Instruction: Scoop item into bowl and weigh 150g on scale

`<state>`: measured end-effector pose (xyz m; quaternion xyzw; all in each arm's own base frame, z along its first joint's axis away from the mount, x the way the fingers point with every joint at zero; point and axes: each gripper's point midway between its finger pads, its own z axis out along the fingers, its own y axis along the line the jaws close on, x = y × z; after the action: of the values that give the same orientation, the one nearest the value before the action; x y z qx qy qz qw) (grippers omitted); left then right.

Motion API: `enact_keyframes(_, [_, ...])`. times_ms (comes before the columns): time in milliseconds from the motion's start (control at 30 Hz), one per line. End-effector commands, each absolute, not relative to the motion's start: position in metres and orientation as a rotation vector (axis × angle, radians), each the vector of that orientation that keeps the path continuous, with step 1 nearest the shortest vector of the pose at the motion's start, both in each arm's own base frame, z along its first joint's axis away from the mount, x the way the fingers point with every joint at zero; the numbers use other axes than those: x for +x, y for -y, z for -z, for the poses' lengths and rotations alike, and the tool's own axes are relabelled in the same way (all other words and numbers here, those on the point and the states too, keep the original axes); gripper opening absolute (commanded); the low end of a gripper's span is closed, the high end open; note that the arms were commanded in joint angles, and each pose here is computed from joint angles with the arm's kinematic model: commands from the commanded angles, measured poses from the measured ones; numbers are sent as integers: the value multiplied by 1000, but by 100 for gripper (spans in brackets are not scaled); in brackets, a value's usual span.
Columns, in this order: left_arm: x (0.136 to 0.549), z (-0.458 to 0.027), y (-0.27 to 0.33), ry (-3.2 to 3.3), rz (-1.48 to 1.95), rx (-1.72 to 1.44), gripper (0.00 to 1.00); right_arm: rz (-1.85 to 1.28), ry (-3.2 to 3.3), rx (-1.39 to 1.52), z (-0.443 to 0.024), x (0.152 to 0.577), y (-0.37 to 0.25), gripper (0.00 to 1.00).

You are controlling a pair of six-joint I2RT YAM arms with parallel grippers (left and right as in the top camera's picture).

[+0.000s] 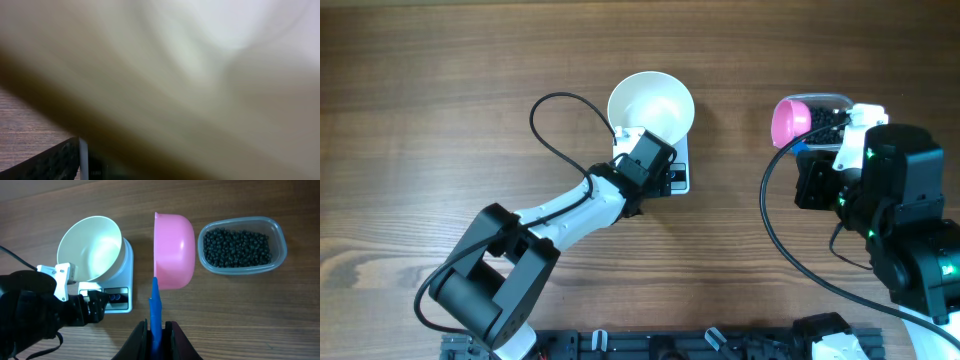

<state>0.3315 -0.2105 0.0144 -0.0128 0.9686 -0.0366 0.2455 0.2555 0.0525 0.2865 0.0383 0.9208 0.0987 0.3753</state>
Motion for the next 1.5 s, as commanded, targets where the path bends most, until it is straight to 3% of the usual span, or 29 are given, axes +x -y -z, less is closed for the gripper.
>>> enact_keyframes(0, [329,1,198,-2669,0,-14,100,-228,-2326,86,-297,258,-49,4])
enact_keyframes(1467, [316,13,189,-2730,-66,2,100,-226,-2336,88,-295,256,-49,4])
